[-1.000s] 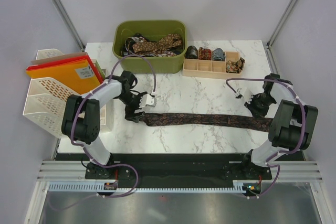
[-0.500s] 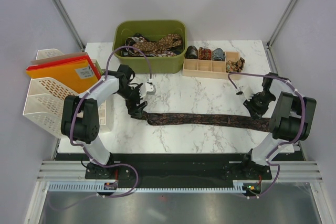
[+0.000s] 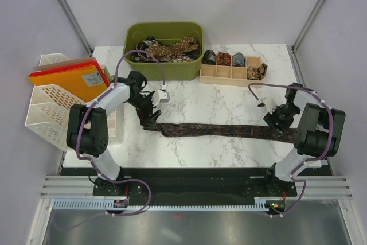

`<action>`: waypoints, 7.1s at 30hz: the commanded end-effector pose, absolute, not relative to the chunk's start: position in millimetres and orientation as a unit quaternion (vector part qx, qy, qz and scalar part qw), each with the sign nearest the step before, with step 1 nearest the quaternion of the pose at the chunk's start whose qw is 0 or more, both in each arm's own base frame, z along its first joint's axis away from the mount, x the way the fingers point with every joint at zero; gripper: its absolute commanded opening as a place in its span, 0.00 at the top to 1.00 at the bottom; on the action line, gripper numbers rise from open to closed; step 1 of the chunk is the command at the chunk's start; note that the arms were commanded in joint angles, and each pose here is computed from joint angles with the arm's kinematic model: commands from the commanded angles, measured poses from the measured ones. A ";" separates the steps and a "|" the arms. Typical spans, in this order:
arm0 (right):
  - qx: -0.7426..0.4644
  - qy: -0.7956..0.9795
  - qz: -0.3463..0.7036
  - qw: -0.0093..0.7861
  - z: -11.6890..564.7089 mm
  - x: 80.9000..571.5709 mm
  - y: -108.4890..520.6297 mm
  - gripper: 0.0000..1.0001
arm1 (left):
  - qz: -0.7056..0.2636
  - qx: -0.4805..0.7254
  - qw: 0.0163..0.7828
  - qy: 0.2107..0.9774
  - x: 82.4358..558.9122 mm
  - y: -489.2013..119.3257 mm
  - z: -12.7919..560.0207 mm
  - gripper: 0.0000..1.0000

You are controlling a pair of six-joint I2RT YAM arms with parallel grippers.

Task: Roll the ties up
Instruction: Flatten out the tie at the center of the board, then roll the tie at the center of the board.

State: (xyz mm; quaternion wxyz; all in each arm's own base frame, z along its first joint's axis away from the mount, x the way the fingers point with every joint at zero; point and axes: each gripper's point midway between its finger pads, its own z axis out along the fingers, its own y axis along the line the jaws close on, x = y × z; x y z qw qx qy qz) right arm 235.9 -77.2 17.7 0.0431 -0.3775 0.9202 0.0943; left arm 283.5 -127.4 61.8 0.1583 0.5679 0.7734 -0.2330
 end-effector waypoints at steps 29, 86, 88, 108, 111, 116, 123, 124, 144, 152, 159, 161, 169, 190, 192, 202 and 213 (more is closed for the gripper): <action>-0.388 0.919 0.050 0.054 37.1 238.3 -116.0 1.00 | -0.213 0.670 0.205 0.681 259.4 -127.2 73.7 0.00; -0.395 0.902 0.049 0.165 107.8 260.2 -105.6 0.29 | -0.152 0.652 0.262 0.695 292.9 -140.1 69.5 0.27; -0.396 0.895 0.069 0.195 125.2 268.1 -92.4 0.26 | -0.164 0.632 0.280 0.703 293.0 -135.6 85.2 0.22; -0.509 0.820 0.169 0.199 71.9 302.1 220.8 0.40 | -0.209 0.103 0.199 0.952 292.5 -89.3 75.3 0.37; -0.522 0.818 0.154 0.186 54.9 300.6 233.3 0.44 | -0.190 0.087 0.190 0.959 295.9 -83.2 65.8 0.39; -0.529 0.817 0.142 0.181 33.1 306.0 249.7 0.49 | -0.186 0.069 0.173 0.965 296.7 -82.6 51.1 0.45; -0.527 0.820 0.137 0.174 20.3 309.1 258.3 0.58 | -0.187 0.050 0.160 0.968 298.2 -85.1 38.5 0.53; -0.526 0.822 0.136 0.172 18.4 309.5 257.6 0.59 | -0.192 0.049 0.158 0.967 298.2 -86.2 37.0 0.55; -0.470 0.816 0.252 0.224 91.9 300.3 299.8 0.46 | -0.201 0.066 0.187 0.959 298.7 -133.7 98.4 0.98; -0.385 0.814 0.382 0.206 122.9 286.0 325.7 0.46 | -0.225 0.051 0.155 0.961 292.9 -177.2 98.0 0.96; -0.282 0.817 0.458 0.210 117.0 291.9 332.8 0.46 | -0.235 0.035 0.128 0.963 296.2 -206.3 82.3 0.95; -0.250 0.819 0.470 0.213 120.1 295.4 334.9 0.45 | -0.244 0.028 0.119 0.962 296.5 -215.3 76.3 0.95; -0.166 0.820 0.504 0.212 108.8 307.9 348.1 0.51 | -0.266 -0.004 0.101 0.959 302.1 -233.9 61.9 0.93; -0.146 0.851 0.460 0.207 68.3 291.6 353.7 0.54 | -0.301 -0.046 0.045 0.951 302.7 -251.2 43.9 0.91; -0.144 0.854 0.456 0.207 66.6 292.0 355.8 0.55 | -0.303 -0.046 0.046 0.951 302.9 -251.2 44.1 0.90; -0.124 0.863 0.449 0.196 53.0 296.8 368.8 0.56 | -0.315 -0.058 0.030 0.947 303.1 -252.4 40.5 0.89; -0.103 0.878 0.427 0.190 39.6 297.7 363.1 0.88 | -0.339 -0.055 0.037 0.939 300.7 -250.1 53.7 0.72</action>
